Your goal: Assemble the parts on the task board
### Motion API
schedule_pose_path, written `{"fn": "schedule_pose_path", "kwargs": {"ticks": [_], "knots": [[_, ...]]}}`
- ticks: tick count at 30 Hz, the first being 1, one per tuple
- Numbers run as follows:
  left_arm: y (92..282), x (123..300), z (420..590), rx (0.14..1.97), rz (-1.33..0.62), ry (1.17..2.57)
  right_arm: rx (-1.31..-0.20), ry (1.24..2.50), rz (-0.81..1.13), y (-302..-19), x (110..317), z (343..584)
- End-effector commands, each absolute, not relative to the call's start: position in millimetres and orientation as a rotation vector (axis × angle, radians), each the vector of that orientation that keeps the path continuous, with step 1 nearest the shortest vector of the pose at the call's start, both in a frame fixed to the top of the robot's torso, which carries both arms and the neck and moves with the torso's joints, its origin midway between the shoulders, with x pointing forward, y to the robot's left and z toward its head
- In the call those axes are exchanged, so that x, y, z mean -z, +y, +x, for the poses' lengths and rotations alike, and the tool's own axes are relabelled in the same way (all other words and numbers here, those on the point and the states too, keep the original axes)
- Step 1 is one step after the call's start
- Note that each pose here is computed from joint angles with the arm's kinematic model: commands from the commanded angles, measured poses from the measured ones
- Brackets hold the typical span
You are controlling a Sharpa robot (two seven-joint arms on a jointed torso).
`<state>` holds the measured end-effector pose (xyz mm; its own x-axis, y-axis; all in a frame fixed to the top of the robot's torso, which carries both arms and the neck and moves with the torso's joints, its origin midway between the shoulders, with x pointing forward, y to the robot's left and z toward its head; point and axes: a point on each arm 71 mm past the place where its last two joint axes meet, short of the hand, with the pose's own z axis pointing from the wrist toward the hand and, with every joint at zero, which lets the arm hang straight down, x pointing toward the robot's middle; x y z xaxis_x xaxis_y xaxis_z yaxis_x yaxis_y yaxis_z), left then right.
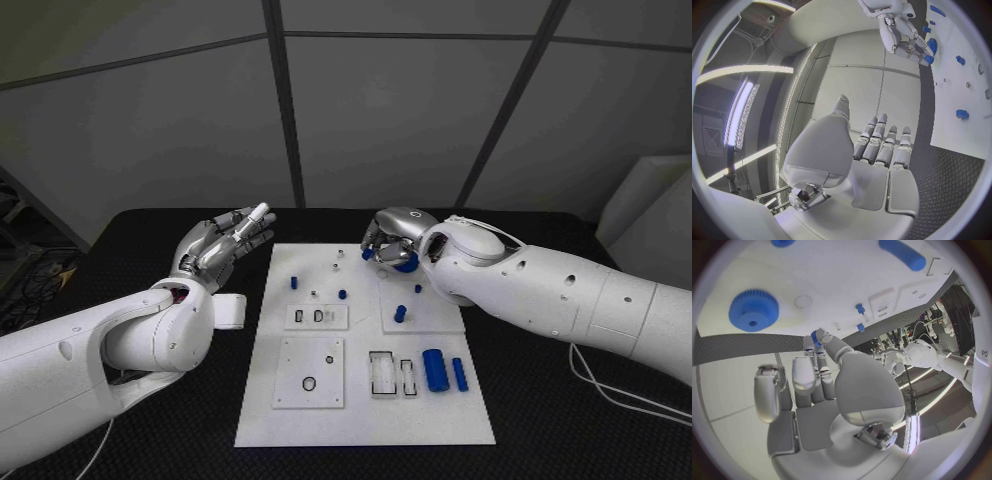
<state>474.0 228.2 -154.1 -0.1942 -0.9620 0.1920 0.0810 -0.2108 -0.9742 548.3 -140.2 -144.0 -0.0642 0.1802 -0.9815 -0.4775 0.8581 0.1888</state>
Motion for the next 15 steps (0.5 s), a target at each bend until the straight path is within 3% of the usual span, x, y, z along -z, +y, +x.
{"fn": "schedule_pose_path", "kwargs": {"ticks": [1,15], "knots": [[227.5,152.1,474.6,1.546,-1.172,1.156,-0.578,1.463,-0.199,-134,136,555],[220.6,151.0,473.9,1.567,-1.171,1.156,-0.567,1.507,-0.215,-102,141,572]]}}
